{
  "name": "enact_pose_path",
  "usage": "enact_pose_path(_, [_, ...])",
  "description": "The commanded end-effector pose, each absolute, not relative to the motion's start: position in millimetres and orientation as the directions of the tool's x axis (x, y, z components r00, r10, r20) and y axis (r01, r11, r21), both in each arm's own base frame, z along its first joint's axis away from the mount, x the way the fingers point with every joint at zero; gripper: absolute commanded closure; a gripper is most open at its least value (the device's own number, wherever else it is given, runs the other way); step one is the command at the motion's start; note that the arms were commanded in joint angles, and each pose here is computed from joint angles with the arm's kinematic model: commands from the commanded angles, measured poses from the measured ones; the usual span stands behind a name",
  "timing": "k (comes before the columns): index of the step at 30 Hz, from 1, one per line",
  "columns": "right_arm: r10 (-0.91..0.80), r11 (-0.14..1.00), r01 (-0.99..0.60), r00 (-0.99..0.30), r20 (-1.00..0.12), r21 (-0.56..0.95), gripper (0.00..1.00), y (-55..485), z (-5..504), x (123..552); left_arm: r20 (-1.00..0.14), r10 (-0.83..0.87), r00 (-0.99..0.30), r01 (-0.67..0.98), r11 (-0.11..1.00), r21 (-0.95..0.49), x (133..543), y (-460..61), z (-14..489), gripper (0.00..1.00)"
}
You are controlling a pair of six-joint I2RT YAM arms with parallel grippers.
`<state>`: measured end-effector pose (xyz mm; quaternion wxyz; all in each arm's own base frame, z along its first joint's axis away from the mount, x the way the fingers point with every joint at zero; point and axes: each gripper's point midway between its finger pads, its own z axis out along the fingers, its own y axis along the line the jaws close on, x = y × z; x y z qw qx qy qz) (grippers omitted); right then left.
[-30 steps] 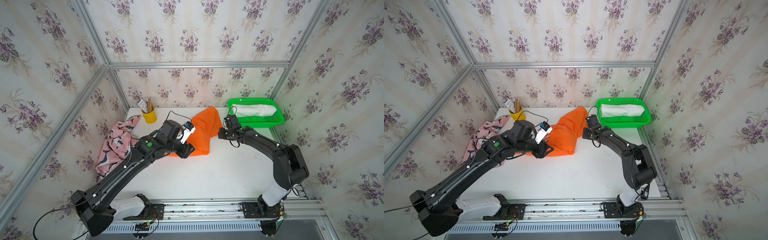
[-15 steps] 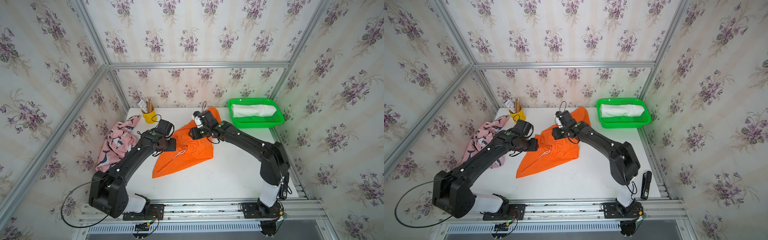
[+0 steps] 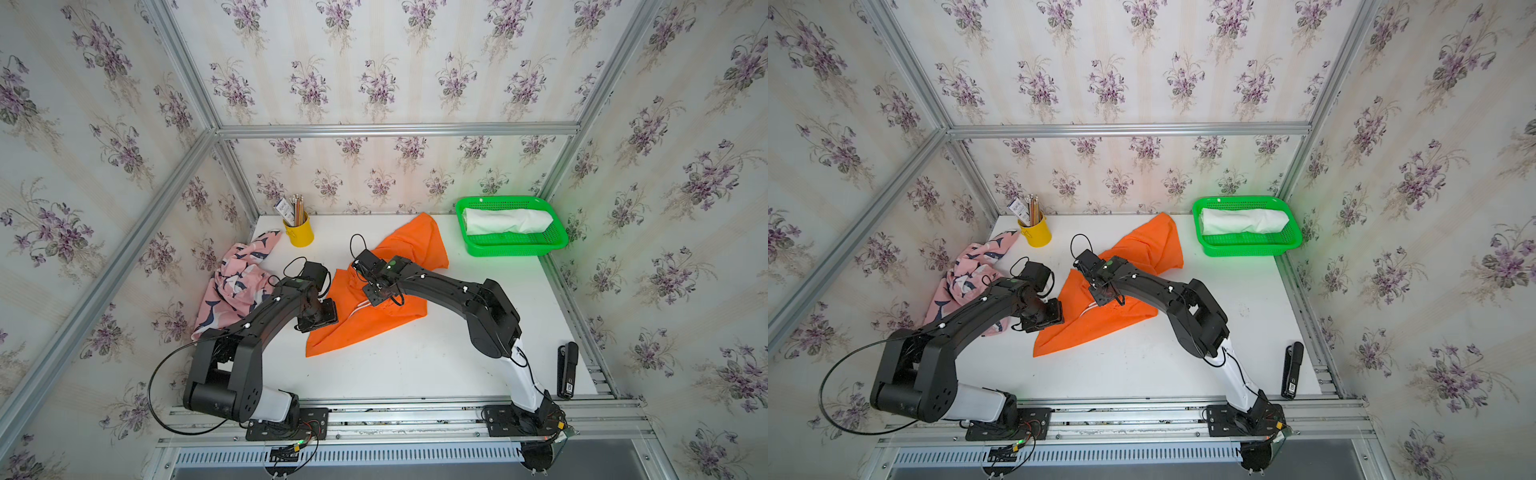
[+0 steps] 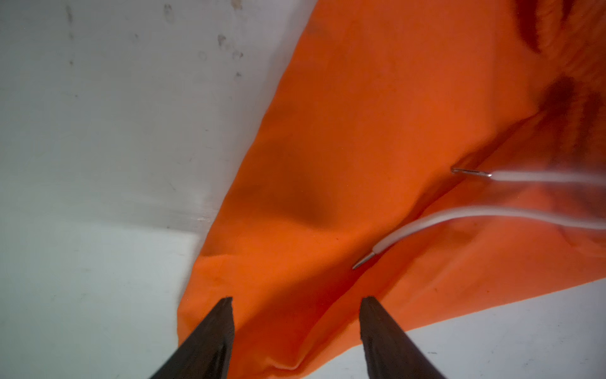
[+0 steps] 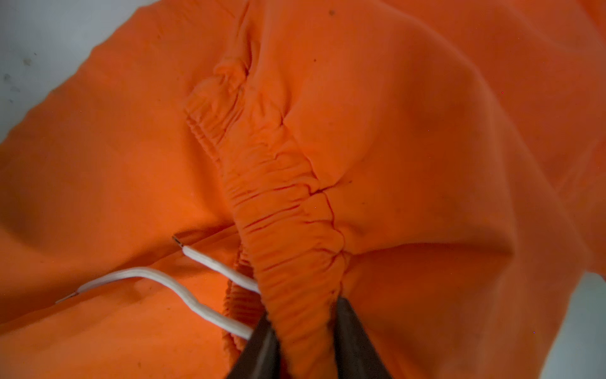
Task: Roll up the shorts
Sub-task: Fold the shorts at the center of the board.
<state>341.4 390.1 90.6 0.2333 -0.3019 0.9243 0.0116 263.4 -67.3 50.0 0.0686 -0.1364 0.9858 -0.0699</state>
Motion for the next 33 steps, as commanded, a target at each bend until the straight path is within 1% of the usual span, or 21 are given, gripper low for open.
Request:
enact_pose_path(1, [-0.453,0.858,-0.51,-0.698,-0.555,-0.06,1.0,383,139,354,-0.13,-0.296,-0.946,-0.274,0.948,-0.164,269,-67,51,0.36])
enact_pose_path(4, [-0.244,0.891,-0.431,-0.717,-0.653,0.14,1.0,352,184,358,-0.146,-0.303,-0.942,-0.28,0.947,-0.159,270,-65,55,0.36])
enact_pose_path(6, [-0.071,0.905,-0.331,-0.735,-0.674,0.266,1.0,308,194,357,-0.153,-0.308,-0.939,-0.284,0.946,-0.159,270,-64,57,0.36])
enact_pose_path(8, [0.119,0.915,-0.168,-0.756,-0.643,0.367,1.0,250,181,352,-0.15,-0.307,-0.94,-0.283,0.945,-0.161,269,-65,57,0.36])
enact_pose_path(9, [0.233,0.913,-0.046,-0.757,-0.611,0.406,1.0,217,168,347,-0.148,-0.308,-0.94,-0.284,0.945,-0.163,269,-65,57,0.36])
enact_pose_path(11, [0.426,0.885,0.211,-0.729,-0.536,0.416,1.0,145,128,327,-0.145,-0.311,-0.939,-0.287,0.943,-0.169,268,-66,56,0.36])
enact_pose_path(12, [0.476,0.864,0.276,-0.722,-0.503,0.421,0.93,124,111,313,-0.14,-0.313,-0.939,-0.289,0.942,-0.172,268,-67,54,0.36])
enact_pose_path(13, [0.505,0.851,0.317,-0.715,-0.484,0.42,0.74,109,101,303,-0.136,-0.315,-0.939,-0.291,0.941,-0.176,268,-68,53,0.36])
enact_pose_path(14, [0.52,0.846,0.35,-0.707,-0.48,0.402,0.66,98,95,296,-0.128,-0.315,-0.94,-0.29,0.94,-0.181,268,-69,51,0.36])
enact_pose_path(16, [0.508,0.861,0.387,-0.696,-0.507,0.331,0.52,80,94,287,-0.111,-0.31,-0.944,-0.286,0.939,-0.19,271,-73,48,0.36])
enact_pose_path(18, [0.473,0.881,0.385,-0.7,-0.534,0.276,0.47,72,101,286,-0.103,-0.3,-0.949,-0.277,0.942,-0.189,275,-75,47,0.36])
enact_pose_path(19, [0.453,0.891,0.376,-0.705,-0.545,0.255,0.46,70,105,287,-0.102,-0.293,-0.951,-0.271,0.944,-0.189,278,-76,47,0.36])
enact_pose_path(24, [0.324,0.946,0.271,-0.735,-0.595,0.181,0.47,74,133,296,-0.109,-0.246,-0.963,-0.222,0.956,-0.193,306,-83,56,0.35])
enact_pose_path(26, [0.287,0.956,0.257,-0.729,-0.621,0.14,0.48,73,149,298,-0.117,-0.228,-0.967,-0.204,0.96,-0.192,320,-85,60,0.35])
enact_pose_path(27, [0.257,0.966,0.218,-0.727,-0.637,0.141,0.48,79,160,301,-0.119,-0.216,-0.969,-0.19,0.962,-0.196,328,-88,62,0.35])
enact_pose_path(29, [0.161,0.974,0.014,-0.743,-0.65,0.225,0.49,115,175,306,-0.114,-0.198,-0.973,-0.172,0.963,-0.206,343,-95,63,0.35])
enact_pose_path(30, [0.109,0.955,-0.1,-0.757,-0.645,0.28,0.49,137,180,305,-0.112,-0.185,-0.976,-0.159,0.964,-0.211,351,-99,64,0.35])
enact_pose_path(31, [0.068,0.934,-0.171,-0.777,-0.625,0.314,0.49,152,179,304,-0.109,-0.17,-0.979,-0.143,0.966,-0.215,359,-104,63,0.35])
enact_pose_path(33, [0.019,0.929,-0.203,-0.81,-0.586,0.311,0.48,162,169,308,-0.094,-0.147,-0.985,-0.125,0.97,-0.21,371,-112,59,0.35])
